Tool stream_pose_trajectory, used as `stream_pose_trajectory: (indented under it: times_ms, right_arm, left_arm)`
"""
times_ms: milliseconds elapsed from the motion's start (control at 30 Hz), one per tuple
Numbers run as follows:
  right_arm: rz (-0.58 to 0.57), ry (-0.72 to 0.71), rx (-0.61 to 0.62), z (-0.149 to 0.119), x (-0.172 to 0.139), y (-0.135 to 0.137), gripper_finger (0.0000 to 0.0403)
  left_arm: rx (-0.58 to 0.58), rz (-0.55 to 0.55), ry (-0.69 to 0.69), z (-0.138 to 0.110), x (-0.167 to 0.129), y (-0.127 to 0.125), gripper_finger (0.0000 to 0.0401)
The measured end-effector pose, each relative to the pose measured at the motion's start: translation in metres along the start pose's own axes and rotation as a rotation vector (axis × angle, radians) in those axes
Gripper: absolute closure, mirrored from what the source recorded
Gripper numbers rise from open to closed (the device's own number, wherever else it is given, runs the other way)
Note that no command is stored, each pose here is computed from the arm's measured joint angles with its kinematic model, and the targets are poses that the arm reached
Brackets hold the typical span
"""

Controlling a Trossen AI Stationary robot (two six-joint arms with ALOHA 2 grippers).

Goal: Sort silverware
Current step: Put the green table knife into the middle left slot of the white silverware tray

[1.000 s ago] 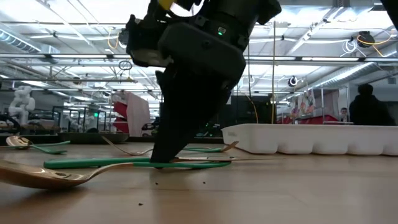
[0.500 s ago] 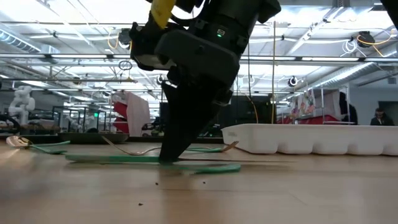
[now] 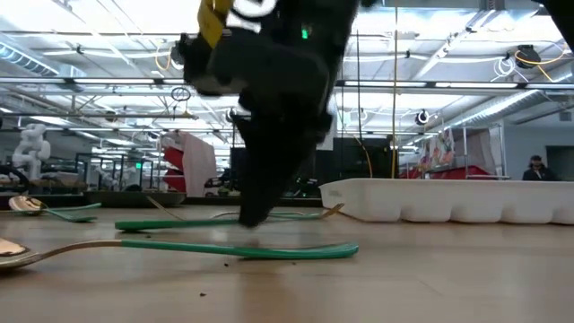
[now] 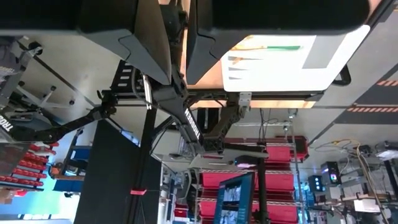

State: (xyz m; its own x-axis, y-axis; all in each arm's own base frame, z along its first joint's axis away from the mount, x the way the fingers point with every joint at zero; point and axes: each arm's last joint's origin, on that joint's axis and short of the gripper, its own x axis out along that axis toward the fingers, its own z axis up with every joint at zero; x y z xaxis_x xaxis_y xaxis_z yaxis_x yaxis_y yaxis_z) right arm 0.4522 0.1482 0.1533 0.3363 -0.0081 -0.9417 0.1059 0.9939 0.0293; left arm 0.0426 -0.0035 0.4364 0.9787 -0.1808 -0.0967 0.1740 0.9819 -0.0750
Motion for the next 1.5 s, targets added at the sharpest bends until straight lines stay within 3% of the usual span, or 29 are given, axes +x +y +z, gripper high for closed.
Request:
stream_pose_trajectory:
  times_ms: [300, 500, 800, 1000, 1300, 1500]
  right_arm:
    - [-0.056, -0.052, 0.048, 0.022, -0.039, 0.0, 0.0403]
    - [-0.179, -0.061, 0.148, 0.025, -0.054, -0.007, 0.0403]
    - [-0.267, -0.085, 0.394, 0.028, -0.071, -0.032, 0.0403]
    - [-0.324, -0.117, 0.402, 0.034, -0.087, -0.056, 0.0403]
    - [-0.442, -0.107, 0.424, 0.028, -0.128, -0.096, 0.0403]
    - [-0.45, -0.144, 0.491, 0.002, -0.168, -0.116, 0.0403]
  left_arm:
    - [0.034, -0.005, 0.0, 0.0, 0.0, 0.0, 0.0345]
    - [0.053, -0.007, -0.005, 0.0, 0.0, 0.0, 0.0345]
    - [0.062, -0.006, -0.006, 0.001, 0.0, 0.0, 0.0345]
    - [0.064, -0.006, -0.012, 0.001, 0.0, 0.0, 0.0345]
    - [0.093, -0.015, -0.024, 0.002, 0.0, -0.001, 0.0345]
    - [0.094, -0.016, -0.025, 0.002, 0.0, -0.001, 0.0345]
